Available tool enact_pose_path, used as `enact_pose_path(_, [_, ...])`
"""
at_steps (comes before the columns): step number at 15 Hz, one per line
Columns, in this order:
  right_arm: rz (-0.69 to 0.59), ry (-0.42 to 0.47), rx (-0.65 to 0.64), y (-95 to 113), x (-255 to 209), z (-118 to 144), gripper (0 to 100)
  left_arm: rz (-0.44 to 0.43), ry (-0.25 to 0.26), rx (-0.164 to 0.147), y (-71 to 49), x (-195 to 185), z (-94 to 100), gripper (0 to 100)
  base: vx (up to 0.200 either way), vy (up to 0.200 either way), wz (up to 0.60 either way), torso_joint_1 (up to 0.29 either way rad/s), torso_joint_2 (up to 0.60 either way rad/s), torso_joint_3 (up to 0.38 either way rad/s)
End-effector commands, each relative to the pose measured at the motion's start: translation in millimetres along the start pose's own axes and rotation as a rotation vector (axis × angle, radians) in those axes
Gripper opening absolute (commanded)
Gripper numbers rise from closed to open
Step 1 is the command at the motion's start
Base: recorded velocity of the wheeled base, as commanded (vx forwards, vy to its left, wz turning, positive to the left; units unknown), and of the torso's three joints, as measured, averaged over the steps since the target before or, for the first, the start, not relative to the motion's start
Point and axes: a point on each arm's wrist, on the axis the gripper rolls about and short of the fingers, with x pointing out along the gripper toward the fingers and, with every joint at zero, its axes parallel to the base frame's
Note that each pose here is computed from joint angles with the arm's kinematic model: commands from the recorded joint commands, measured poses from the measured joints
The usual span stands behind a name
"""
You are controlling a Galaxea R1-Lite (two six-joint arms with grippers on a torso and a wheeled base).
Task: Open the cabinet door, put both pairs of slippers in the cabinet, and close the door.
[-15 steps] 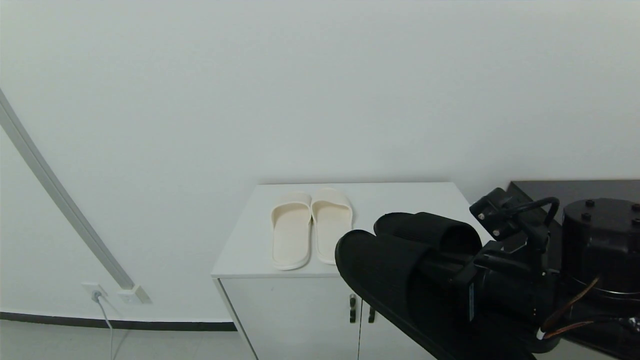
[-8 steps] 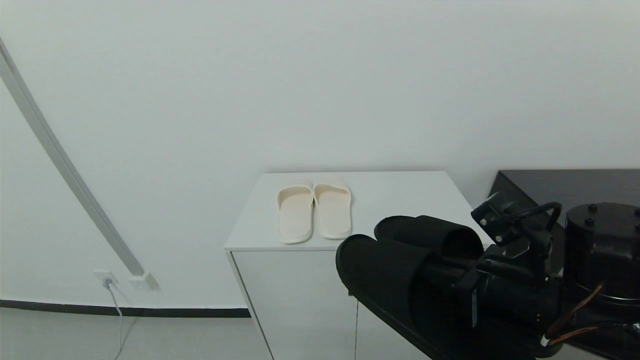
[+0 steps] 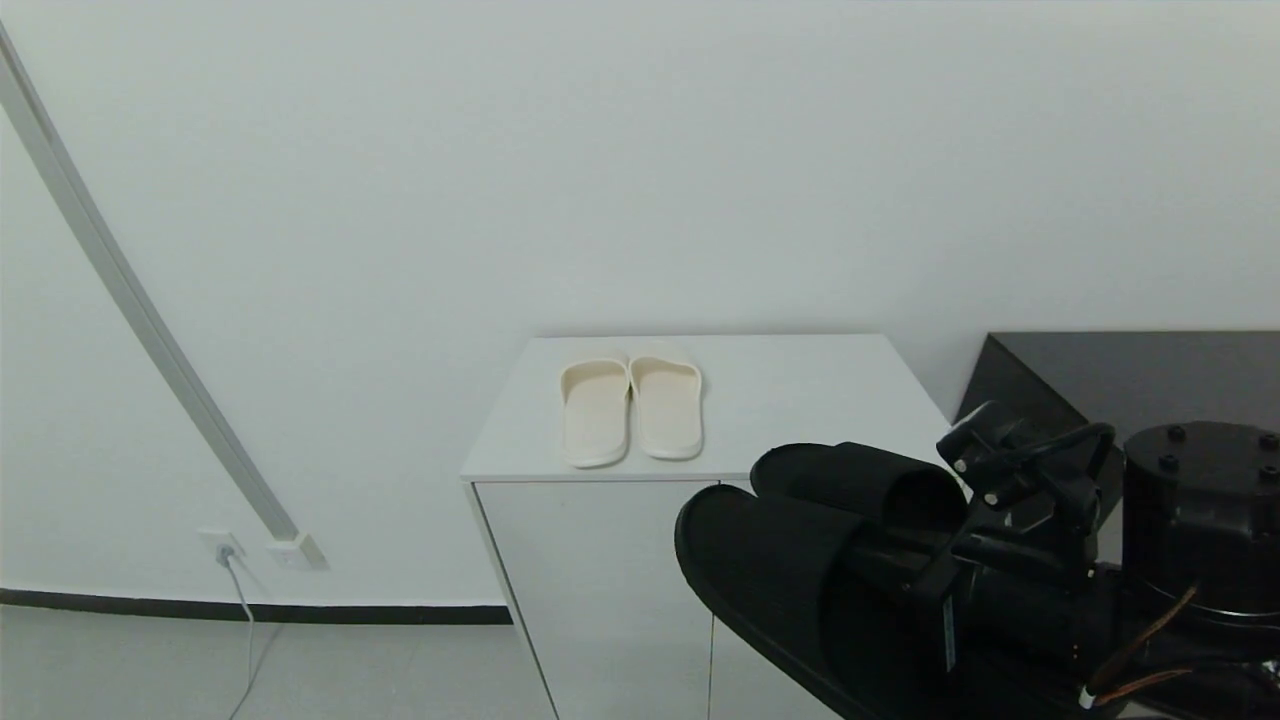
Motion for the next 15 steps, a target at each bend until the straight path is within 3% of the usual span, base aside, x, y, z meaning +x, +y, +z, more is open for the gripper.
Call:
enact_pose_path(1, [0.0,0.008,0.0,-0.1,1.1,-1.6,0,0.001,0.002,0.0,0.0,0.1,-0.2,0,0.0,0.0,0.0,0.0,0.0,0.0])
enact_pose_path(7, [0.002,0.012,0.0,-0.1,1.2,-2.7,0,0.001,0.002,0.002,0.0,0.1,-0.2,0,0.0,0.0,0.0,0.0,0.0,0.0])
enact_pose_path(15, [-0.002,0.021,-0.001,-0.7,1.7,-5.9,0,0.001,0.002,0.0,0.0,0.1,-0.2,0,0.0,0.0,0.0,-0.163,0.37,0.206])
